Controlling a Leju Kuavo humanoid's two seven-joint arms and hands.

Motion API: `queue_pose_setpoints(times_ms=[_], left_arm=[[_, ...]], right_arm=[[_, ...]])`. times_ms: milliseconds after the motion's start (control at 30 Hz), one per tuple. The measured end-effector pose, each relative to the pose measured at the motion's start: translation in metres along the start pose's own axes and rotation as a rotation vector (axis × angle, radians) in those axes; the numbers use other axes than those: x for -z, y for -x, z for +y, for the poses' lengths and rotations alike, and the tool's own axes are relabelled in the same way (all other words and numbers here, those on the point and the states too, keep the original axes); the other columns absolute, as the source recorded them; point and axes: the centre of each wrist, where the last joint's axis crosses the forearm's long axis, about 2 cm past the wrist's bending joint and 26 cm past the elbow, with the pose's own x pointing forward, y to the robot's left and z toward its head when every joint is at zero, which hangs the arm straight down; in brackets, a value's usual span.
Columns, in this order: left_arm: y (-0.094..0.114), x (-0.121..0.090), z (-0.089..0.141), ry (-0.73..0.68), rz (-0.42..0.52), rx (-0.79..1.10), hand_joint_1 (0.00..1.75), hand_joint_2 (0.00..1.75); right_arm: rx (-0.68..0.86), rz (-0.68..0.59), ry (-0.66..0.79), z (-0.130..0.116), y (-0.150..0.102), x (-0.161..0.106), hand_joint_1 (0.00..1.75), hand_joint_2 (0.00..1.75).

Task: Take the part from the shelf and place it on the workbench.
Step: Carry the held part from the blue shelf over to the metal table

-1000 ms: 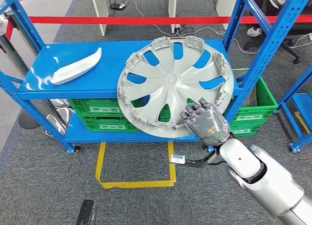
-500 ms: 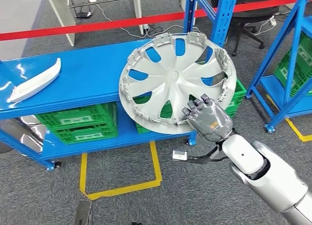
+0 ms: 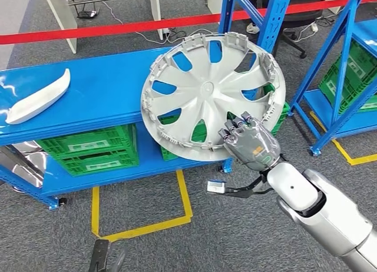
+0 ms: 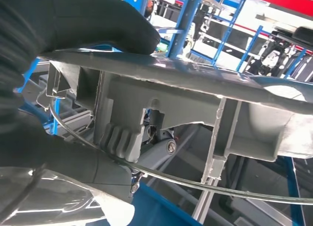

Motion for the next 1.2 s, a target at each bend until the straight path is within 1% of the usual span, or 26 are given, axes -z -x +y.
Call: queue_pose_setpoints(times_ms=[367,900,1200], left_arm=[[-0.0004,-0.0005,-0.0009,0.027,0.001,0.049,0.00,1.75],[0.0012,-0.0014,-0.0002,0.032,0.011,0.048,0.00,1.75],[0.0018,-0.0014,0.0007,0.034,0.017,0.047,0.00,1.75]], right_arm=[[-0.003,0.004,0.002,-0.0004,-0.0007,-0.0002,1.75,1.75],[-0.003,-0.003,-0.003,0.0011,-0.0052,-0.0033,1.75,1.75],[-0.030,-0.004,0.009,0.0015,-0.0069,-0.0039,1.75,1.75]])
